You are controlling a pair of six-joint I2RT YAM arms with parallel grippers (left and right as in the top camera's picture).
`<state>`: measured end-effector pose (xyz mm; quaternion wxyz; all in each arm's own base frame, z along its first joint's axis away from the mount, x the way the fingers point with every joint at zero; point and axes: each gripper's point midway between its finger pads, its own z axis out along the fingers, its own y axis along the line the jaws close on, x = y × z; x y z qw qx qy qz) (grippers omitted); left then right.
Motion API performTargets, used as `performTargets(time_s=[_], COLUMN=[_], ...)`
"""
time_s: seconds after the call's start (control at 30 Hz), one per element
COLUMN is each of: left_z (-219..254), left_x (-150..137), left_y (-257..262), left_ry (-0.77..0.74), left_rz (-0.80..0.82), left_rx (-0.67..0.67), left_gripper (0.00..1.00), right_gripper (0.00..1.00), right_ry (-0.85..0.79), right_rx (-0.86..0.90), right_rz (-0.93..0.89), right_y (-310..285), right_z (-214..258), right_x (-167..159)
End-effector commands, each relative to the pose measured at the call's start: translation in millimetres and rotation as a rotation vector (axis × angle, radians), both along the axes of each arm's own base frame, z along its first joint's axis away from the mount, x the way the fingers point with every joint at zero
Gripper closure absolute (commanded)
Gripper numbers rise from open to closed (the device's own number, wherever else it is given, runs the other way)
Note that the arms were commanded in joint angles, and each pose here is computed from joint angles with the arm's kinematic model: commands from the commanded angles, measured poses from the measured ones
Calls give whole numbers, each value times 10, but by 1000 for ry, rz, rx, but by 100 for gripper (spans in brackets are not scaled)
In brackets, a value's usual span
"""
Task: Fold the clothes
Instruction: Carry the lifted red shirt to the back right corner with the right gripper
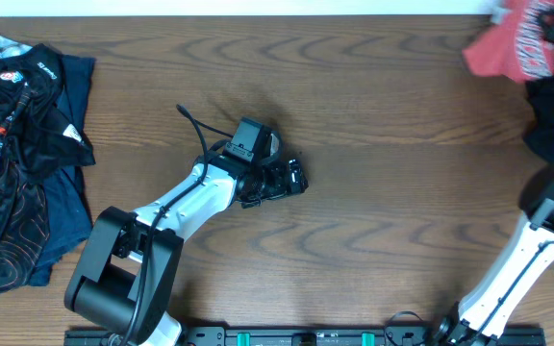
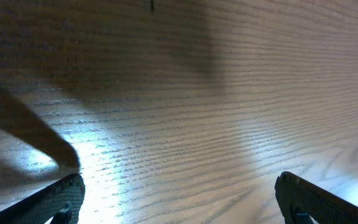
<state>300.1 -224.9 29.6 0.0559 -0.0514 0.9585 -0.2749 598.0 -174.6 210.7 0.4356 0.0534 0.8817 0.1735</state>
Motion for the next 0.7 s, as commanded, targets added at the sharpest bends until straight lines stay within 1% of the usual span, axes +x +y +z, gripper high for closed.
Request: performTargets(time_s=[0.0,0.1,0.23,0.47,0.67], left_z=[7,7,20,25,25], left_x=[-19,-19,-36,-43,-43], left_y=[-30,-29,-53,-62,-62], left_ry=[11,10,18,21,21], left_rz=[-1,-1,-8,-11,-11], left_rx=[-13,-13,-29,-35,-35], left_gripper=[1,1,1,1,1], right_gripper=[99,99,99,99,99], right_ry=[-73,-72,-63,-23,71], right_rx=[3,-18,-32,-19,25], right_rz=[145,141,117,33,-63], right_y=[642,749,673,183,-355], right_z=[209,201,180,72,-234], right_x=[176,232,227,88,-157])
